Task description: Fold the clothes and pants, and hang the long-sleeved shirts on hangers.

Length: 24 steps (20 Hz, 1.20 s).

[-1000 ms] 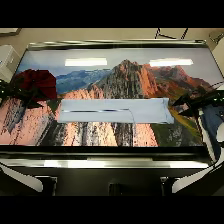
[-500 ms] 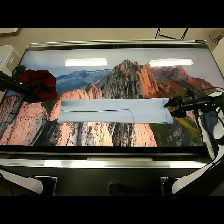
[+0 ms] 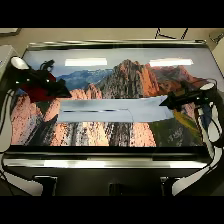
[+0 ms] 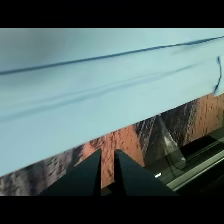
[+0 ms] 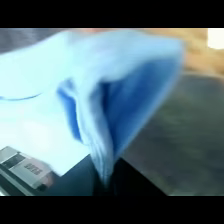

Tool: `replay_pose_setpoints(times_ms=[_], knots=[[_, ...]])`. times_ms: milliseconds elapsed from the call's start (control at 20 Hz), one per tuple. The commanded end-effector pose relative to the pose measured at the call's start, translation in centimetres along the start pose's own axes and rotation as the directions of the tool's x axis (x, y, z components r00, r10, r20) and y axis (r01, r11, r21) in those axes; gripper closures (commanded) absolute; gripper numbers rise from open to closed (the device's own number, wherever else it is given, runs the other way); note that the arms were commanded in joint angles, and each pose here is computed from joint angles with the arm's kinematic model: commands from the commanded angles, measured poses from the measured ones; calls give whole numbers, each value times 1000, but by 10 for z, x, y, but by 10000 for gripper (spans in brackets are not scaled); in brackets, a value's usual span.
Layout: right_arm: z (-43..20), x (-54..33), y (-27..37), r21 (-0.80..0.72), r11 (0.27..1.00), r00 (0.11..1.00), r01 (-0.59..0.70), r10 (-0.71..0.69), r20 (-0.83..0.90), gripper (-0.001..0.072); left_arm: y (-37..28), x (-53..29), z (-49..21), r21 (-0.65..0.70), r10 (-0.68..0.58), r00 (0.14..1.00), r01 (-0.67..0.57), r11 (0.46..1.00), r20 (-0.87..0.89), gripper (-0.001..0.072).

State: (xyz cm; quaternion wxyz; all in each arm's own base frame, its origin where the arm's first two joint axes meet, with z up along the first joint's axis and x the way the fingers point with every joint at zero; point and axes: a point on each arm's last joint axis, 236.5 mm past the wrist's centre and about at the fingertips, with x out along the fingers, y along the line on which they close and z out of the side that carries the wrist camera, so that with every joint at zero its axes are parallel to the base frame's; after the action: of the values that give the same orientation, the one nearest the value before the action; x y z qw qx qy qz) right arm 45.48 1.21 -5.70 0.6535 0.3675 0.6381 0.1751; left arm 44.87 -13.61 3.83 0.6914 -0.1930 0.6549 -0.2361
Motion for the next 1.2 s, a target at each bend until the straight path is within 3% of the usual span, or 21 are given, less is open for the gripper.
replay_pose_setpoints(times_ms=[0,100,300,650,750,900,1000,1150], knots=[[-13,-25,64,-65,998,999,1,3,49,677,-56,62,25,135,-13,993,-2,991,114,665],[-28,-35,99,-78,997,998,1,4,60,677,-84,118,17,163,-21,995,6,987,94,668],[-66,-54,163,-130,992,997,-5,15,79,676,-132,211,-12,90,-112,994,111,990,13,668],[-122,-103,231,-217,976,984,-21,58,170,676,-165,293,-55,-43,-163,985,160,986,-61,683],[-134,-116,242,-227,974,977,-25,71,199,676,-201,305,-62,-109,-260,965,255,961,-32,683],[-138,-120,244,-209,978,975,-26,71,210,676,-272,312,-65,-217,-417,905,425,879,82,683],[-134,-119,243,-204,979,974,-26,71,217,676,-302,316,-73,-250,-462,878,478,842,123,683],[-129,-117,242,-197,980,973,-29,73,219,676,-295,318,-71,-185,-440,889,457,870,128,685]])
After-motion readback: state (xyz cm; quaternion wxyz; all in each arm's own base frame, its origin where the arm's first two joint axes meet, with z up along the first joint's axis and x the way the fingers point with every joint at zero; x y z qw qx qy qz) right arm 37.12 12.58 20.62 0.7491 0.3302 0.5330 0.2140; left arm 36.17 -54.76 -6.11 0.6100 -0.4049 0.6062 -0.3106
